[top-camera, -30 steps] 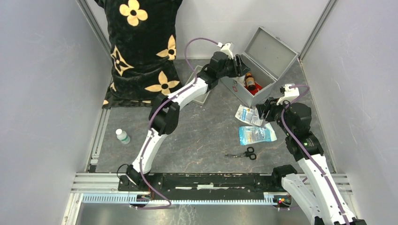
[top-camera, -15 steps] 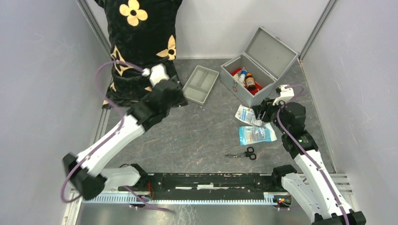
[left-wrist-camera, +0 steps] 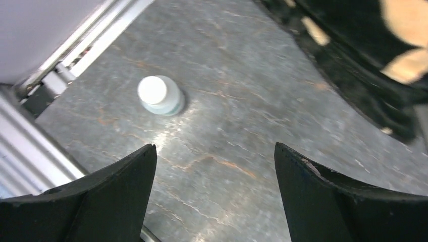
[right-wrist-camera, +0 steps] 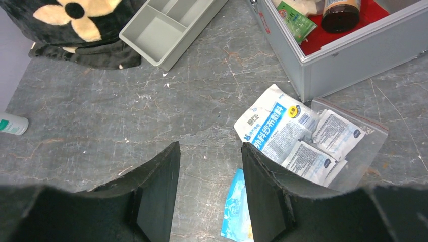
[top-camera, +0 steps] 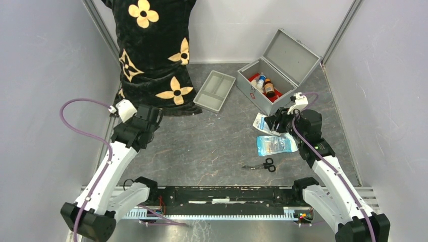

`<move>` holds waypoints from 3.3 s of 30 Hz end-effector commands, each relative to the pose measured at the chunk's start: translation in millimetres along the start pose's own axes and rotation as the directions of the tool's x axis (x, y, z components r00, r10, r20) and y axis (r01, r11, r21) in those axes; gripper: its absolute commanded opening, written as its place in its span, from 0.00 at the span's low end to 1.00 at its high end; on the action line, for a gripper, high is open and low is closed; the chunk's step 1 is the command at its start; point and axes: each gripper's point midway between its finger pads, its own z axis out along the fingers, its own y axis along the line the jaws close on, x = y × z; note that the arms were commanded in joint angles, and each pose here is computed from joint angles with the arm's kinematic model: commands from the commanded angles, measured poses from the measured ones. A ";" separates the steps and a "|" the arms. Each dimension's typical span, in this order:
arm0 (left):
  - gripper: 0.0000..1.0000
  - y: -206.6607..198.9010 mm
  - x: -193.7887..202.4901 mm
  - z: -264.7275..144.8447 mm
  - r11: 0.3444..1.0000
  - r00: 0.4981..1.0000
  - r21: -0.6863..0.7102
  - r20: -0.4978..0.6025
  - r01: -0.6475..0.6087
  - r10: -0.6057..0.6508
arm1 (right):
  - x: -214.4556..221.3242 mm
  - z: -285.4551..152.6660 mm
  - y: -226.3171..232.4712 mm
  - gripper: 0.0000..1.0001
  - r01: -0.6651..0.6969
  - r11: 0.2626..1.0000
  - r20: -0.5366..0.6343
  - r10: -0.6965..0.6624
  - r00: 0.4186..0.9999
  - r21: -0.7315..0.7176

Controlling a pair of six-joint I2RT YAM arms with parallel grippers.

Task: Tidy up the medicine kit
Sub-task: Pick up the pill bottle at the center of the board.

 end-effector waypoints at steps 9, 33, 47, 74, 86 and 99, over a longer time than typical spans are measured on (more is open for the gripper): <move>1.00 47.9 -1.6 55.4 0.969 0.996 -0.237 -0.035 0.072 -0.082 | -12.9 6.3 16.0 0.55 0.017 0.996 0.034 -0.014 0.999 -0.082; 0.49 89.7 26.2 107.0 0.898 0.972 -0.404 -0.079 0.172 -0.222 | -12.8 9.3 16.1 0.55 0.001 0.997 0.030 0.002 1.000 -0.083; 0.09 10.0 4.1 92.8 0.982 0.972 0.039 -0.155 0.183 -0.175 | -10.2 9.4 15.9 0.56 -0.009 0.996 0.028 0.011 1.000 -0.085; 0.02 -228.3 31.2 -141.8 0.032 0.862 0.975 0.180 -0.221 0.473 | 0.3 -8.6 170.0 0.68 0.706 0.523 0.426 -0.566 0.706 -0.477; 0.02 -222.2 50.9 -196.0 -0.248 0.818 0.952 0.283 -0.178 0.500 | 3.0 13.8 209.4 0.70 0.713 0.452 0.451 -0.560 0.695 -0.537; 0.02 -209.8 50.7 -218.0 -0.328 0.814 0.928 0.326 -0.178 0.481 | 20.6 27.8 210.8 0.62 0.654 0.473 0.367 -0.565 0.739 -0.591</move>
